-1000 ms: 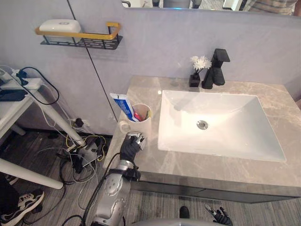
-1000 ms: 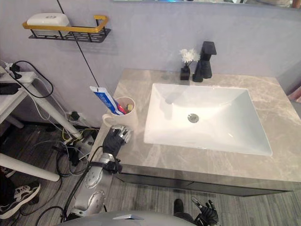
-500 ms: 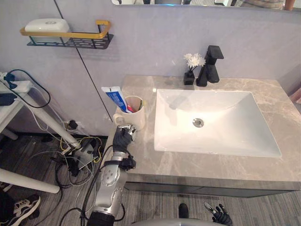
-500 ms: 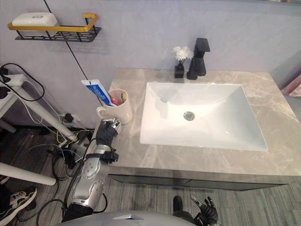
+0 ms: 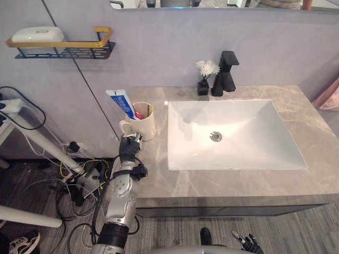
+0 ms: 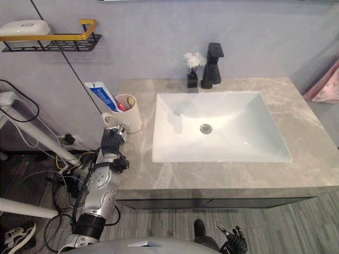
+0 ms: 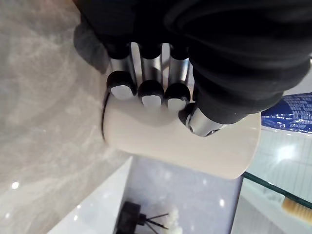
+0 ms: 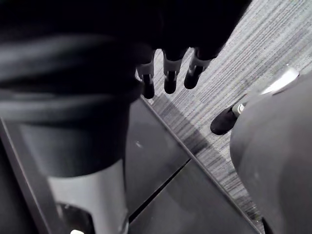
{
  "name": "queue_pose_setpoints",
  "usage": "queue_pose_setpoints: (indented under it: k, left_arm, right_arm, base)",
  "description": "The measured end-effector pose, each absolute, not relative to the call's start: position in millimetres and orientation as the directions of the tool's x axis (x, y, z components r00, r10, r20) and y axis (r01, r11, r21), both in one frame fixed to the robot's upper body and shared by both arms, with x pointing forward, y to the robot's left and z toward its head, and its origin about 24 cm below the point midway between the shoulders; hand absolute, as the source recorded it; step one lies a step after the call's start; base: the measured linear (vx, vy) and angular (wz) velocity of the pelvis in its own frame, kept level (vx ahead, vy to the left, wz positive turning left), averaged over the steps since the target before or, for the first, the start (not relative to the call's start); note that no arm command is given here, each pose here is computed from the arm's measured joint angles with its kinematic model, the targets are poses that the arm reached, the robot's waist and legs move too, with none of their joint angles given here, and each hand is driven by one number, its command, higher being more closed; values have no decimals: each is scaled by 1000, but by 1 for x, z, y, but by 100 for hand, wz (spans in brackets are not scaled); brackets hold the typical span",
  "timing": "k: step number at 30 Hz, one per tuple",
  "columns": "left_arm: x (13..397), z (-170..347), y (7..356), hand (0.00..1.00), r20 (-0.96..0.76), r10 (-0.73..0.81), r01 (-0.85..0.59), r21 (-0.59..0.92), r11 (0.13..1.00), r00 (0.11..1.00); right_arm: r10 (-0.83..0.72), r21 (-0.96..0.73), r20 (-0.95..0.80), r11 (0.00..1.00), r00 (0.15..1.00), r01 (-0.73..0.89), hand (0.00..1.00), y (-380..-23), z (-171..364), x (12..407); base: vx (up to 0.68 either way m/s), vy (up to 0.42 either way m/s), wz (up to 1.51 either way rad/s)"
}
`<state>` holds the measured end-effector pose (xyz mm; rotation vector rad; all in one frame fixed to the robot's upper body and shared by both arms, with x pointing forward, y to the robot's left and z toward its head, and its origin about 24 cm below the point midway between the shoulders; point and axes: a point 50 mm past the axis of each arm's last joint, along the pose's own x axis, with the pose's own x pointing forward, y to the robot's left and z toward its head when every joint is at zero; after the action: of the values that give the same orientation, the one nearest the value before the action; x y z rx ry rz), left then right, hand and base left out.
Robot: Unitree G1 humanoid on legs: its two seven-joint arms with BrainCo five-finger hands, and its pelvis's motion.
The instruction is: Organize washtable
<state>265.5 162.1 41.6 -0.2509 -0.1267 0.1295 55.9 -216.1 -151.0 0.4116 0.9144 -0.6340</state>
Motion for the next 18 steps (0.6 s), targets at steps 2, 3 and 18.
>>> queue_pose_setpoints:
  k: [2,3,18]
  left_arm:
    - [268,43,162,100,114,146,-113,-256,960,983]
    - [269,44,162,100,116,147,-114,-256,960,982]
    - [289,56,159,100,125,175,-138,-256,957,977]
  right_arm:
    - [-329,64,-830,745,449,664,0,-216,-151,56]
    - [-330,64,-830,745,450,664,0,-216,-151,56]
    - [-330,65,-829,743,450,666,0,-217,-151,57]
  base:
    - [14,5,-6]
    - [29,2,-5]
    - [7,1,-3]
